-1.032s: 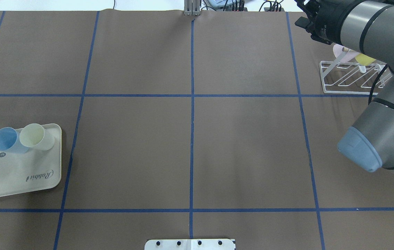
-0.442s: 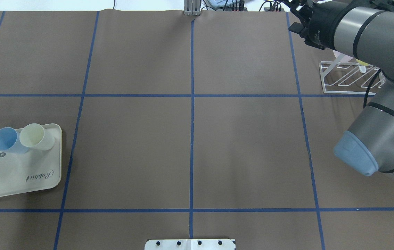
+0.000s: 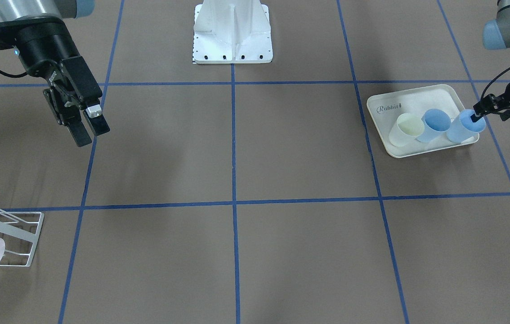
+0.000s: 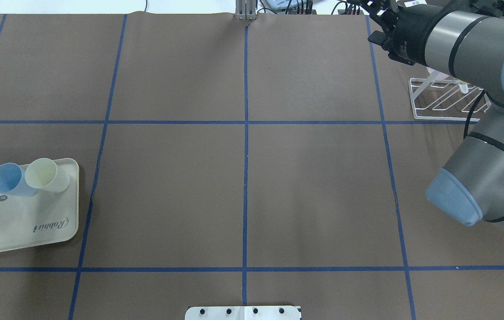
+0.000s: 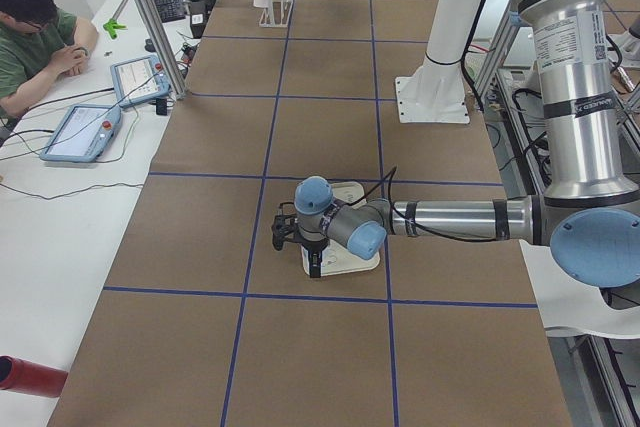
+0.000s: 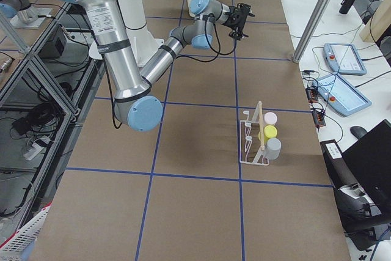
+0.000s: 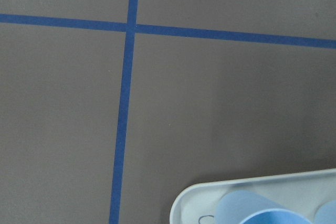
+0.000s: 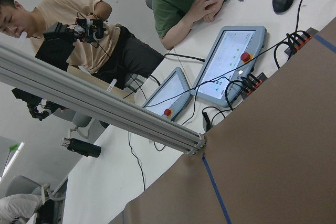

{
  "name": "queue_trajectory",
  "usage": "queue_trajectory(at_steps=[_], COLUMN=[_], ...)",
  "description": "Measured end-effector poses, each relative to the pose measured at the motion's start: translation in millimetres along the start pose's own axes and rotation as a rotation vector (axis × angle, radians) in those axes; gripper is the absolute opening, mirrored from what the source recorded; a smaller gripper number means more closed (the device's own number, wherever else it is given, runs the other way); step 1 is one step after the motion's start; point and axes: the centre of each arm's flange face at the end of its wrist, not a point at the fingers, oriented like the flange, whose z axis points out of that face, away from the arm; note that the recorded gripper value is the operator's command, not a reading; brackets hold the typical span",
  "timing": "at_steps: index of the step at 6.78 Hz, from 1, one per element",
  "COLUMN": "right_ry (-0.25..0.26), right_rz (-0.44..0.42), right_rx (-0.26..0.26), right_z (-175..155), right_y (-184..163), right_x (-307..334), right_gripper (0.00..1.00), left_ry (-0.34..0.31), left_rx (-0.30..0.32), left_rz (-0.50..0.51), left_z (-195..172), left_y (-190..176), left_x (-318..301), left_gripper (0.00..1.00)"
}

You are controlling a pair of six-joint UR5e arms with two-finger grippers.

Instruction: Transfer IKEA cup to right arm and place on rack

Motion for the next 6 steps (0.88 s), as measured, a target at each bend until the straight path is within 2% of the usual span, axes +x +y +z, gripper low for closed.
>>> queue_trajectory(at_steps=[1,2,4,6], right_ry=[0.000,0.001,-0.001,-0.047], right_rz=[-0.001,-0.001,-0.002,0.001], right_rx=[-0.001,-0.003,-0.009,-0.041], right_z=[0.1,0.3,-0.2,2.6], right_y=[0.4,1.2,4.3,16.0], right_x=[0.1,0.3,0.0,3.0], right_gripper=[1.00,1.00,1.00,1.00], left_ry=[-0.001,-0.004,-0.012,0.013], left_rx=[-0.010,-0.017,-0.026,-0.035], left_rz=[0.009,0.014,0.008,-0.025], left_z=[4.5,7.9,11.5,4.5], left_y=[1.8,2.8,3.5,3.9], left_x=[3.7,5.6,4.1,0.3], left_gripper=[0.28,0.00,0.00,0.00])
